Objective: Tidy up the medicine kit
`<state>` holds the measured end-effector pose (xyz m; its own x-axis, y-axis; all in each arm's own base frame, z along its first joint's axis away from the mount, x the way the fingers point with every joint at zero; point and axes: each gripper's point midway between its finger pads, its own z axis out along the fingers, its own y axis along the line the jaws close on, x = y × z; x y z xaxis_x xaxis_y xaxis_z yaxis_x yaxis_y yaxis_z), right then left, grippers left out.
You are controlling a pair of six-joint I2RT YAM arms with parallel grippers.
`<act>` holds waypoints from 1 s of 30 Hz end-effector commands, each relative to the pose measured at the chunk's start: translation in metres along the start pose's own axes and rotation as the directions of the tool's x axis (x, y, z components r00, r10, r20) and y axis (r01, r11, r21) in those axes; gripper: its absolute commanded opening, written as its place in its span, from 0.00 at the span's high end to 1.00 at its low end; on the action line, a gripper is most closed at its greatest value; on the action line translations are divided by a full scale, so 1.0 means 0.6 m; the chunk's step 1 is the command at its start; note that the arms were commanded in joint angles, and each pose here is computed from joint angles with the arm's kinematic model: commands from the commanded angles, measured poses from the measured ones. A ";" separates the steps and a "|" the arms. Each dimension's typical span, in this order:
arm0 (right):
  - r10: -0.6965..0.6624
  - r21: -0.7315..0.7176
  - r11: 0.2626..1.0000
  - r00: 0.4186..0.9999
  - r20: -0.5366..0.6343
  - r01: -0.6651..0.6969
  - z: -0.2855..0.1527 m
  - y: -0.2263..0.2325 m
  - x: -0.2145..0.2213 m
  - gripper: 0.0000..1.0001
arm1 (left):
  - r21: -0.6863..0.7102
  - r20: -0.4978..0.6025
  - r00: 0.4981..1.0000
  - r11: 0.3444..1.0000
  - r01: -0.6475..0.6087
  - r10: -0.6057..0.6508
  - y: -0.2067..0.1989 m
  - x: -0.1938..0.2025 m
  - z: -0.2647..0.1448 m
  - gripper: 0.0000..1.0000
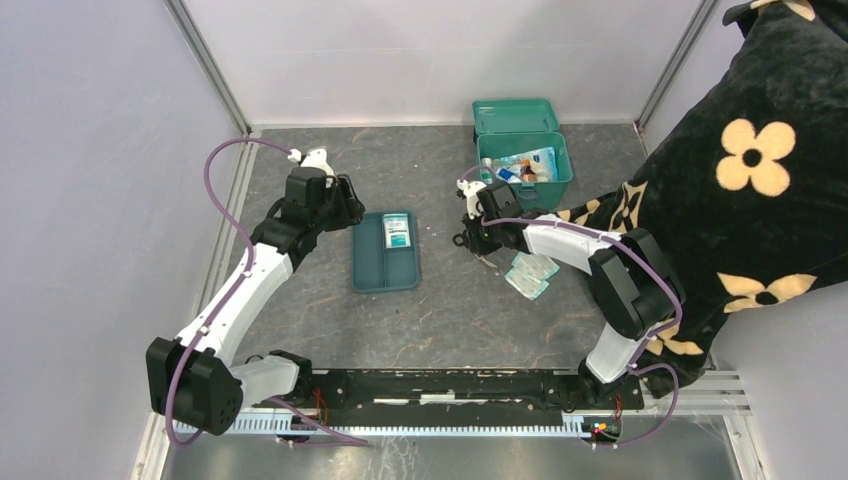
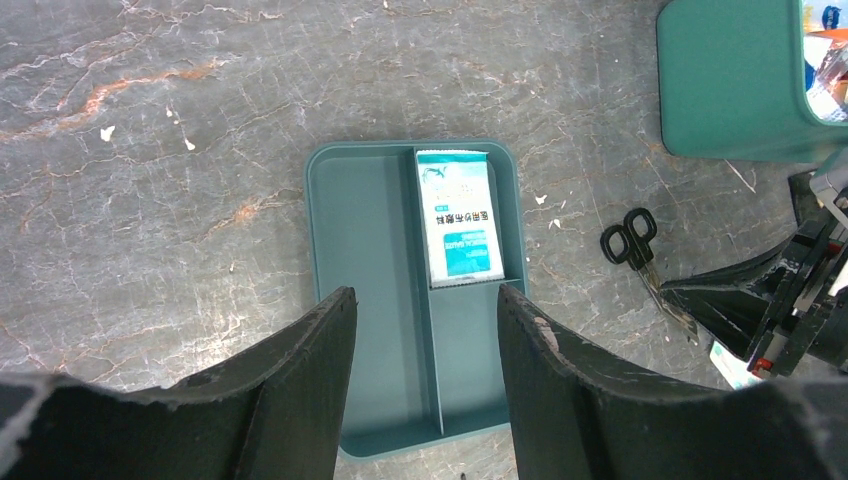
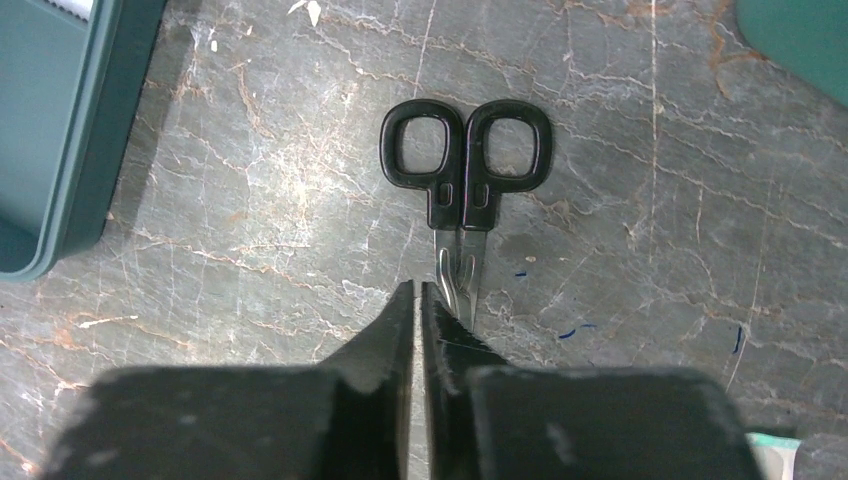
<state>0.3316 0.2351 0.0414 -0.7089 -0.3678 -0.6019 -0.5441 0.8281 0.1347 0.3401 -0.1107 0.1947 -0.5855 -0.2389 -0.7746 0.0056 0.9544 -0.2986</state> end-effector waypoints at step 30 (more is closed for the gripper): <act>-0.099 0.075 0.990 0.972 -0.212 0.117 0.044 -0.028 0.106 0.78 | 0.006 0.041 0.999 1.000 -0.006 0.005 0.002 -0.013 -0.008 0.39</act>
<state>0.3366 0.2275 0.0161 -0.6713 -0.5001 -0.5470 -0.5950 0.8037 -0.0046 0.3358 -0.1039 0.2031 -0.5541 -0.2477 -0.7948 -0.0083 0.9563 -0.2922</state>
